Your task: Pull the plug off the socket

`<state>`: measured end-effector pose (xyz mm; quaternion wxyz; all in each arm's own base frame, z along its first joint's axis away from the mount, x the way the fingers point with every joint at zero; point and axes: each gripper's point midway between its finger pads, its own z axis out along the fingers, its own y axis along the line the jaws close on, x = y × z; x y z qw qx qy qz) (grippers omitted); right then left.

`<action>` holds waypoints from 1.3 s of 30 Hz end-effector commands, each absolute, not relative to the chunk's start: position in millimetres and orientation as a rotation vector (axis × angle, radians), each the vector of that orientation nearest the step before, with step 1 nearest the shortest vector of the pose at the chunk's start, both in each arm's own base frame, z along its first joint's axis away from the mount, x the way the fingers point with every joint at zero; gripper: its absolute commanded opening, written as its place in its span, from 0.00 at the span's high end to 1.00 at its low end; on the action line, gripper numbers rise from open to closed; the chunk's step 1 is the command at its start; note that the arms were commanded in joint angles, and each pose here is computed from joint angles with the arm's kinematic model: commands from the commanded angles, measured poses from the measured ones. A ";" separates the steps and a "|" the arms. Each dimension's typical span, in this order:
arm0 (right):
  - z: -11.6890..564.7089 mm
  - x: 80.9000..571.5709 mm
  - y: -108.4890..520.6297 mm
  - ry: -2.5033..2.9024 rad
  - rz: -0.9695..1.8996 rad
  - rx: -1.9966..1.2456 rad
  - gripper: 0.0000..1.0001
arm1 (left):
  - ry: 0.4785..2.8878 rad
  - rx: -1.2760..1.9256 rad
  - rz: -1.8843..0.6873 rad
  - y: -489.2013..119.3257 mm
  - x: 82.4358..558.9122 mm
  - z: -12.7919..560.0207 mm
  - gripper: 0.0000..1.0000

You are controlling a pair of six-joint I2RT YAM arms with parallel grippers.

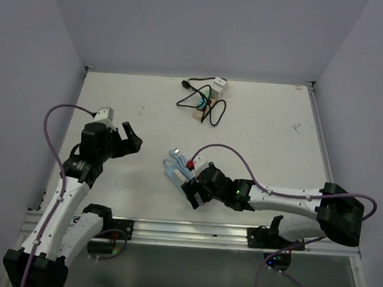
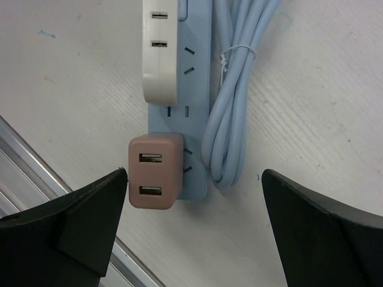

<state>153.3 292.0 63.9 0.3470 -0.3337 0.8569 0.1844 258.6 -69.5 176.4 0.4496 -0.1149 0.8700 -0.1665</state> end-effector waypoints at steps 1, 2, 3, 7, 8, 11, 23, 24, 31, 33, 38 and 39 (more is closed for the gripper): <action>75.0 156.0 314.6 2.129 0.572 -0.816 0.01 | 2.180 -0.375 -0.563 -90.0 252.0 188.3 0.01; 69.5 156.3 312.4 2.133 0.555 -0.815 0.01 | 2.184 -0.409 -0.587 -94.0 251.3 187.7 0.01; 67.5 157.9 314.1 2.126 0.554 -0.812 0.01 | 2.189 -0.407 -0.589 -99.5 250.6 186.9 0.00; 60.5 161.5 318.9 2.114 0.536 -0.830 0.02 | 2.253 -0.433 -0.616 -125.2 247.3 171.6 0.00; 59.3 162.9 320.2 2.112 0.532 -0.828 0.02 | 2.270 -0.457 -0.637 -132.0 245.8 167.0 0.00; 51.3 166.0 321.6 2.116 0.509 -0.830 0.04 | 2.289 -0.468 -0.638 -149.3 245.0 160.6 0.01; 39.4 165.6 314.3 2.113 0.477 -0.851 0.19 | 2.317 -0.462 -0.684 -183.2 237.0 146.8 0.01; 39.3 165.2 314.1 2.112 0.480 -0.851 0.20 | 2.319 -0.466 -0.687 -183.9 236.3 145.2 0.01; 36.3 163.0 313.4 2.111 0.486 -0.868 0.35 | 2.332 -0.534 -0.731 -197.5 230.8 134.2 0.01; 34.3 162.5 313.0 2.113 0.486 -0.876 0.39 | 2.344 -0.543 -0.731 -203.7 228.7 130.0 0.02; 33.4 161.5 312.7 2.110 0.492 -0.879 0.51 | 2.373 -0.606 -0.736 -222.7 222.4 122.9 0.04; 34.5 161.6 312.9 2.106 0.497 -0.876 0.57 | 2.390 -0.620 -0.709 -224.2 221.5 116.7 0.04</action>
